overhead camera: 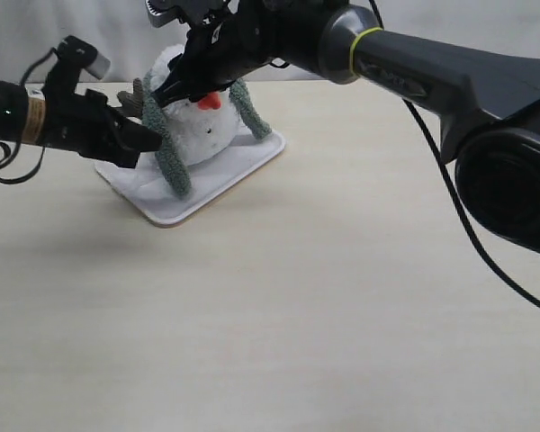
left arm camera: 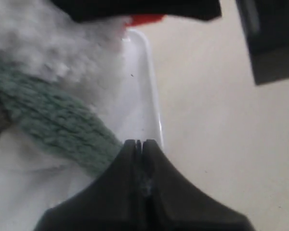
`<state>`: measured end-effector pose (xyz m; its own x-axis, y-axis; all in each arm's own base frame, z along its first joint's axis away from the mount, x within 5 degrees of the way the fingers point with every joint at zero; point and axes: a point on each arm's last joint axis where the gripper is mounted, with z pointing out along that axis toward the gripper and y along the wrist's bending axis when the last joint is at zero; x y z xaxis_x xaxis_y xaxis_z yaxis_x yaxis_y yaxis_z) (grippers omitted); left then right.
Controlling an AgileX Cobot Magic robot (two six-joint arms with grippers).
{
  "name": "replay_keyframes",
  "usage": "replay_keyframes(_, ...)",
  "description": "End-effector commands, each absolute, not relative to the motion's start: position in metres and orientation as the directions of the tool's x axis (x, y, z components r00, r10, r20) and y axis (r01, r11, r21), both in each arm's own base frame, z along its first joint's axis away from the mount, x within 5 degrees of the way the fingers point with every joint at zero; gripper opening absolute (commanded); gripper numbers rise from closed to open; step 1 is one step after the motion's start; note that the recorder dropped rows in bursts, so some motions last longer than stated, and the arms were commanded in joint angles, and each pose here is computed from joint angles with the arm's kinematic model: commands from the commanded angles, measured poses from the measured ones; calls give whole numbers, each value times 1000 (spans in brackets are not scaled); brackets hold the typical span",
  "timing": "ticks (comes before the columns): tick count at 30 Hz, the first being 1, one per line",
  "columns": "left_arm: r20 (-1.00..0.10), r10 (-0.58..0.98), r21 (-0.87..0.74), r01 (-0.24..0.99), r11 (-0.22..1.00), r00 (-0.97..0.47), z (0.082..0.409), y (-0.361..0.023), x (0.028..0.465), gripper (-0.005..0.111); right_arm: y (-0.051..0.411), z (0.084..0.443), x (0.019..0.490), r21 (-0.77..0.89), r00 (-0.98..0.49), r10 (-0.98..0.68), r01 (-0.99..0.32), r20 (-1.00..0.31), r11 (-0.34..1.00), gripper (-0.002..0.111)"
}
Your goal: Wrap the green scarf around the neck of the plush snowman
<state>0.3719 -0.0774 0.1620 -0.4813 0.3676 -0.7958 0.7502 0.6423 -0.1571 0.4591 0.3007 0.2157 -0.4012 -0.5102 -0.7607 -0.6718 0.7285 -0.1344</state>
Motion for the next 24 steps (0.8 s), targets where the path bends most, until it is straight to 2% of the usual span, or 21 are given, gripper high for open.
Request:
replay_keyframes(1, -872, 367, -8, 758, 652, -324, 180, -68, 379, 14, 300, 197, 455, -112, -461, -550, -687, -696, 718, 43)
replay_keyframes(6, -931, 320, 101, 718, 689, -177, 184, -76, 391, 41, 297, 193, 452, -109, -490, -583, -698, -648, 708, 43)
replay_keyframes(11, -865, 499, 265, 797, 542, -51, 144, -97, 391, 58, 296, 192, 451, -118, -490, -595, -701, -637, 704, 45)
replay_keyframes(13, -848, 530, 316, 793, 520, -10, 129, -103, 393, 61, 296, 192, 451, -116, -492, -593, -700, -637, 705, 48)
replay_keyframes(16, -869, 493, 316, 723, 614, -39, 119, -104, 401, 62, 296, 191, 450, -113, -500, -599, -702, -626, 703, 51)
replay_keyframes(21, -865, 501, 341, 702, 625, -26, 115, -103, 404, 62, 295, 191, 449, -106, -512, -606, -704, -609, 702, 52)
replay_keyframes(24, -893, 449, 323, 652, 686, -30, 120, -101, 408, 62, 294, 198, 447, -108, -508, -603, -704, -615, 702, 52)
